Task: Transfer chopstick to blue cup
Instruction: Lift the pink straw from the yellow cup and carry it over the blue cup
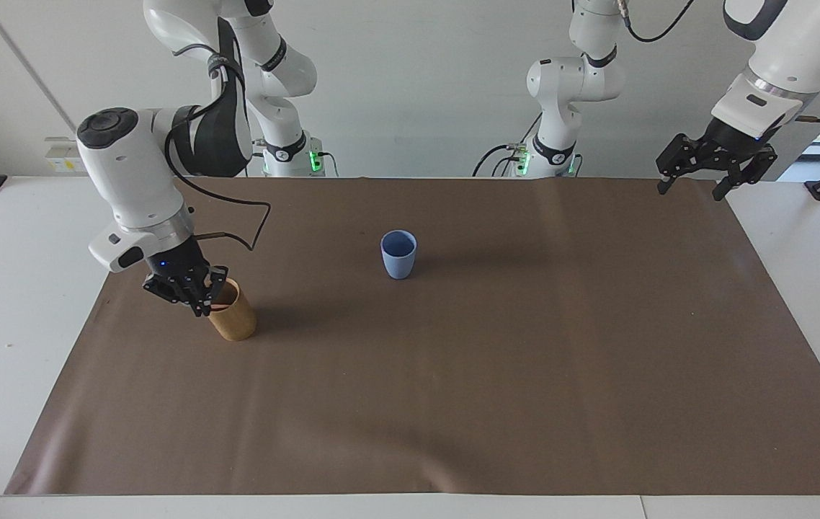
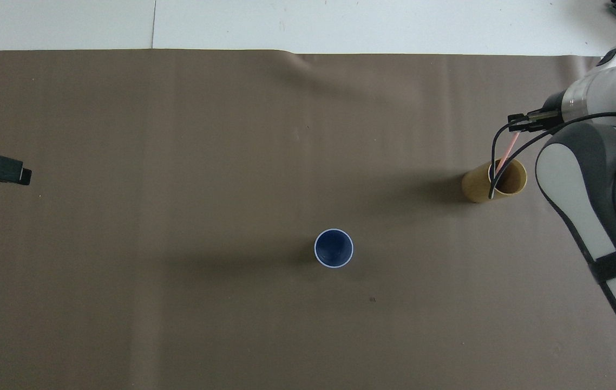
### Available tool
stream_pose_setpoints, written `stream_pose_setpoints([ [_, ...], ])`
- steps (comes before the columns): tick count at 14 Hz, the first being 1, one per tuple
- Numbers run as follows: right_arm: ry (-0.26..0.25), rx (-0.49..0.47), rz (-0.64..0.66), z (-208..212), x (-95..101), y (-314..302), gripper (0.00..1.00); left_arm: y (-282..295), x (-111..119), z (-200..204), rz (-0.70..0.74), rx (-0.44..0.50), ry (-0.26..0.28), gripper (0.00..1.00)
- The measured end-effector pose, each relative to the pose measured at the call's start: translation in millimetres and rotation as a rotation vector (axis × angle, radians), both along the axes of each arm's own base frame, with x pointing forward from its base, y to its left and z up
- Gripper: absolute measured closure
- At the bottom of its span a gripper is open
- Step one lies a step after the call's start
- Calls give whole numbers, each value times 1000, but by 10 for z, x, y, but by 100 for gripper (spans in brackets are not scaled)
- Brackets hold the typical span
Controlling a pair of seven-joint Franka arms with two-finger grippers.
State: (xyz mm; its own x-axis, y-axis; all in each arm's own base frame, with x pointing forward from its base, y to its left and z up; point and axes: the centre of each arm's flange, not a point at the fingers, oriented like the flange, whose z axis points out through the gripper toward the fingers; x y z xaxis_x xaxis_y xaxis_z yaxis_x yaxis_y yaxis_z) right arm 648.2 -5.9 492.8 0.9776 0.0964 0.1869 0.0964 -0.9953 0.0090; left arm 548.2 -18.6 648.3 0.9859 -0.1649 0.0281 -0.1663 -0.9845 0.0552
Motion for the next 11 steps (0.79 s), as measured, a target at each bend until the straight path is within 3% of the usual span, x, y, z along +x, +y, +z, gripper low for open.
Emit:
stream_pose_setpoints([
  [4, 0, -1, -3, 515, -166, -19, 91, 0, 0, 0, 0, 0, 0, 0],
  [11, -61, -6, 8, 1403, -600, 9, 91, 0, 0, 0, 0, 0, 0, 0],
])
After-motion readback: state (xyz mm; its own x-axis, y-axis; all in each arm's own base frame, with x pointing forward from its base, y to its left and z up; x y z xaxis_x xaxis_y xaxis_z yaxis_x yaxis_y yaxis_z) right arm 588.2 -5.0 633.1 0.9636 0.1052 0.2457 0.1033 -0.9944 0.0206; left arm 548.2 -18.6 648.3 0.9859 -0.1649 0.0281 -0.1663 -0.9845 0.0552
